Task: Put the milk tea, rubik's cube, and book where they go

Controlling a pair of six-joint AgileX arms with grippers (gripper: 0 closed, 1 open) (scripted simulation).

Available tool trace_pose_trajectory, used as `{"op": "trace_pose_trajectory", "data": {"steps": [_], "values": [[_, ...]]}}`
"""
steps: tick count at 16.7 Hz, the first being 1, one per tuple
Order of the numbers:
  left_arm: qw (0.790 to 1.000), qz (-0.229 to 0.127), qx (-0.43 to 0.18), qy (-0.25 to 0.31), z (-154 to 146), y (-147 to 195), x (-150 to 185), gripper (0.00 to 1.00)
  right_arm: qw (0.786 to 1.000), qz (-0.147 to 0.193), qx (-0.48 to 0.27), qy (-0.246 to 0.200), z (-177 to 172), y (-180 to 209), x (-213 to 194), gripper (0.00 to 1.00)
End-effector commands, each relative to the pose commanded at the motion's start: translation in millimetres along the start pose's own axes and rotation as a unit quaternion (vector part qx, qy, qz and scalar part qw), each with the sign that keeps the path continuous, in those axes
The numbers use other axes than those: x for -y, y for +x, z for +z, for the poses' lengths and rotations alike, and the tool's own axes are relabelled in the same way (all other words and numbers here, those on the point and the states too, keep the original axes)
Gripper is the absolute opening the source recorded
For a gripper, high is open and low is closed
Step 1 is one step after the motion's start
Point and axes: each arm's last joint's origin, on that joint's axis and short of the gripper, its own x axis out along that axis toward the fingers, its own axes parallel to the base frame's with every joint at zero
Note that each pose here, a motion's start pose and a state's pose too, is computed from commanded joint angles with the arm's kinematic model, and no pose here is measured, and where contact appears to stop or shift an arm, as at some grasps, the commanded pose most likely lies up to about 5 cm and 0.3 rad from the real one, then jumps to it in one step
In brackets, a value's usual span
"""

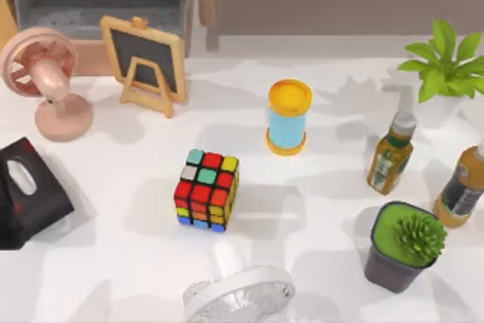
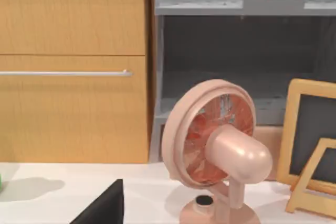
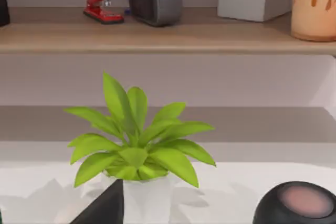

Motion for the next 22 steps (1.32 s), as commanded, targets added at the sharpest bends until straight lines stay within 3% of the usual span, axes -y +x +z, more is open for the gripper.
{"op": "trace_pose_trajectory", "data": {"steps": [5, 10, 16, 22], "values": [[1.0, 0.0, 0.0, 0.0, 0.0, 0.0, 0.0, 1.0, 1.0, 0.003, 0.009, -0.002, 14.3, 1.5, 0.8, 1.0], [1.0, 0.0, 0.0, 0.0, 0.0, 0.0, 0.0, 1.0, 0.999, 0.003, 0.032, -0.009, 71.4, 24.1, 7.7, 1.0], [1.0, 0.0, 0.0, 0.0, 0.0, 0.0, 0.0, 1.0, 1.0, -0.005, 0.019, -0.011, 120.3, 121.3, 40.0, 1.0], [1.0, 0.0, 0.0, 0.0, 0.0, 0.0, 0.0, 1.0, 1.0, -0.009, -0.003, -0.006, 88.5, 234.8, 99.8, 1.0]]}}
